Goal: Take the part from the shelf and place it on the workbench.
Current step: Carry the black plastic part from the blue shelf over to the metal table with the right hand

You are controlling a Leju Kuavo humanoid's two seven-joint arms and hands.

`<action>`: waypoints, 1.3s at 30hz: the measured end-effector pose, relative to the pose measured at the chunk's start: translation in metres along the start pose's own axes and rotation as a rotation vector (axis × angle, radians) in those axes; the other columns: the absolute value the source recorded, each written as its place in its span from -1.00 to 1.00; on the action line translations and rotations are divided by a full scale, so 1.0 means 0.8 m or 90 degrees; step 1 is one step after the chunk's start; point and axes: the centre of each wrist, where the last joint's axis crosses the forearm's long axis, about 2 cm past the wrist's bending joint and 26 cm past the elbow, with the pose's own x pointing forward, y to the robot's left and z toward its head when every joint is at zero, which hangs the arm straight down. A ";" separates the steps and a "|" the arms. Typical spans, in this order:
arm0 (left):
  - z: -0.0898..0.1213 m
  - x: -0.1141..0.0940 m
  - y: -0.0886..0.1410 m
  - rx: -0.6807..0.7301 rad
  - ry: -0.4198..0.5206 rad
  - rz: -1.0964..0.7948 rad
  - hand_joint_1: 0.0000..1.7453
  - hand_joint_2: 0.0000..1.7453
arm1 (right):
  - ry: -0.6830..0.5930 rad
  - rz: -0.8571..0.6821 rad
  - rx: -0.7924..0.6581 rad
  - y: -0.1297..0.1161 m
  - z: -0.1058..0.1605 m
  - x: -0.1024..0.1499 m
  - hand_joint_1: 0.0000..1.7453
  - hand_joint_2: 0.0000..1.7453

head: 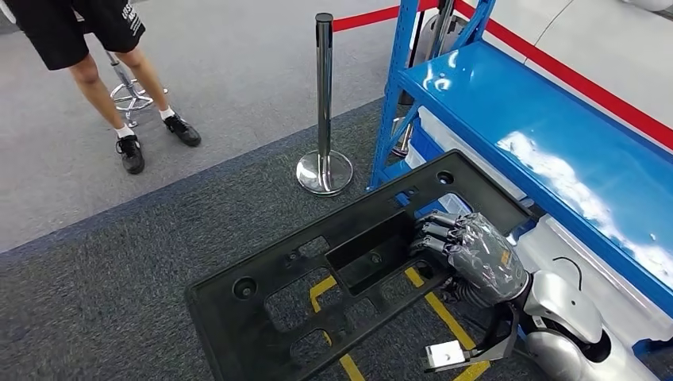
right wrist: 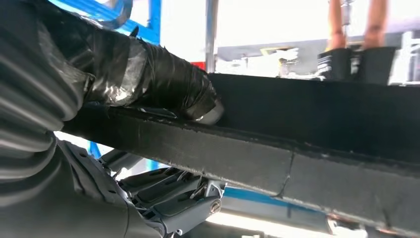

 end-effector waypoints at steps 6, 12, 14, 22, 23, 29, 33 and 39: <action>0.000 0.000 0.000 0.002 -0.005 -0.007 -1.00 1.00 | 0.003 0.003 -0.003 -0.002 0.000 -0.001 1.00 1.00; 0.000 0.001 0.002 -0.005 -0.015 -0.007 -1.00 1.00 | 0.016 0.010 -0.009 -0.007 0.001 -0.004 1.00 1.00; 0.000 -0.001 0.003 -0.007 -0.021 -0.002 -1.00 1.00 | 0.018 0.012 -0.010 -0.009 0.001 -0.005 1.00 1.00; 0.000 0.000 0.005 -0.005 -0.034 0.013 -1.00 1.00 | 0.043 0.023 -0.008 -0.014 0.012 -0.009 1.00 1.00; 0.000 0.000 0.005 -0.004 -0.036 0.015 -1.00 1.00 | 0.046 0.025 -0.008 -0.016 0.013 -0.009 1.00 1.00; 0.000 -0.001 0.007 0.002 -0.039 0.018 -1.00 1.00 | 0.059 0.029 -0.008 -0.026 0.019 -0.013 1.00 1.00; 0.000 -0.001 0.009 0.014 -0.037 0.003 -1.00 1.00 | 0.068 0.024 -0.006 -0.034 0.020 -0.016 1.00 1.00; 0.000 -0.001 0.012 0.022 -0.035 -0.015 -1.00 1.00 | 0.075 0.037 -0.005 -0.044 0.019 -0.020 1.00 1.00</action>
